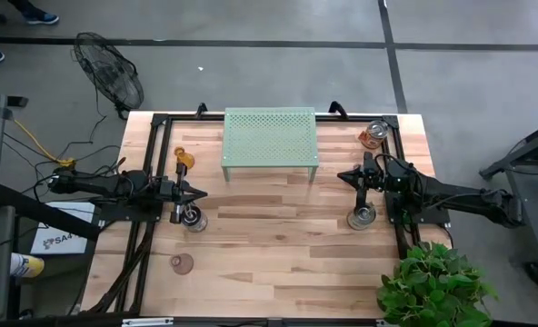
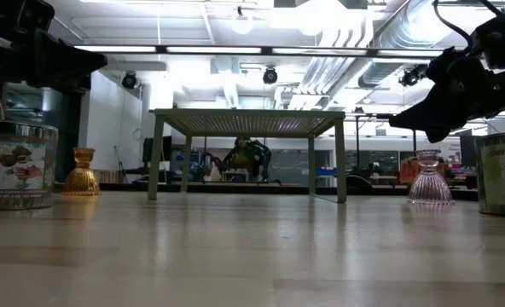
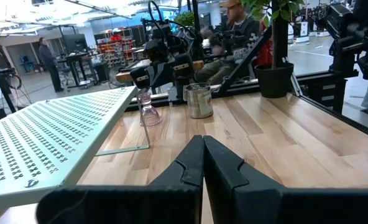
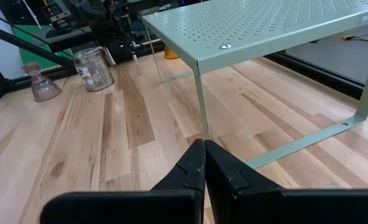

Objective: Pick & Place candle stick holders

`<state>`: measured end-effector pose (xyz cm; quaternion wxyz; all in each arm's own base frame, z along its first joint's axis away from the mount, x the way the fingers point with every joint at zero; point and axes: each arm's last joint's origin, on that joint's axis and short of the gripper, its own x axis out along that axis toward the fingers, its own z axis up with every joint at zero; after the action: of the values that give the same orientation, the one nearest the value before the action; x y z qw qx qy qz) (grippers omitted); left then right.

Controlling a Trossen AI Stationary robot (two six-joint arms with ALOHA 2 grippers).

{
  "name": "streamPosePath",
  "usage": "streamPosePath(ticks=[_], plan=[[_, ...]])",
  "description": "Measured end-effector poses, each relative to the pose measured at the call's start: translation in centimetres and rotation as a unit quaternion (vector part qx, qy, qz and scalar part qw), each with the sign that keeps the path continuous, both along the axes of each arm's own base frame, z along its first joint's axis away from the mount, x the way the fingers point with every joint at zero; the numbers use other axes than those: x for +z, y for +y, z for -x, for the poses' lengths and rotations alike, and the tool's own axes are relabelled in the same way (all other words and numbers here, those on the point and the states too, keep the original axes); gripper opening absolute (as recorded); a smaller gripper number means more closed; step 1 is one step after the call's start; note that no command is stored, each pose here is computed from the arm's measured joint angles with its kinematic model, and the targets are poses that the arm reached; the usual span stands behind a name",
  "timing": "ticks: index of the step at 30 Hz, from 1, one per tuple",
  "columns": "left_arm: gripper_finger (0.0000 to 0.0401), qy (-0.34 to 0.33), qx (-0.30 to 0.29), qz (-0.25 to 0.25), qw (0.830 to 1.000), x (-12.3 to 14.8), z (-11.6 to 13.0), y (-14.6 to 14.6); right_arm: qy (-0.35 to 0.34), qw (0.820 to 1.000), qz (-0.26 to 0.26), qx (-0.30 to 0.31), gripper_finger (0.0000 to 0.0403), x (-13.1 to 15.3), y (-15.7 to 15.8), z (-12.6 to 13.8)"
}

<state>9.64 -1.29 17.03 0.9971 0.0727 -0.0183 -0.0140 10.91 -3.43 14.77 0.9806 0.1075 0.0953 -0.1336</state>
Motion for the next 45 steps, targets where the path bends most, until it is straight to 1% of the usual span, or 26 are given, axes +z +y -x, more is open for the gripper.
streamPosePath(ticks=[31, 37, 41, 45], plan=[[0.0001, -0.001, 0.001, 0.002, 1.0, 0.0, 0.0, 0.0, 0.0, 1.0, 0.0, 0.0, 0.0001, 0.0, 0.0, 0.0], [0.0001, 0.004, -0.003, 0.024, 1.0, 0.3, 0.1, 0.0, 0.0, 1.0, 0.0, 0.0, 0.0001, 0.0, 0.0, 0.0], [0.0001, 0.019, -0.035, 0.031, 0.999, 0.7, 0.3, -0.2, 0.0, 1.0, 0.0, 0.0, 0.0001, 0.0, 0.0, 0.0], [0.0001, 0.011, -0.072, 0.04, 0.997, 1.2, 0.4, -0.3, 0.0, 1.0, 0.0, 0.0, 0.0001, 0.0, 0.0, 0.0]])
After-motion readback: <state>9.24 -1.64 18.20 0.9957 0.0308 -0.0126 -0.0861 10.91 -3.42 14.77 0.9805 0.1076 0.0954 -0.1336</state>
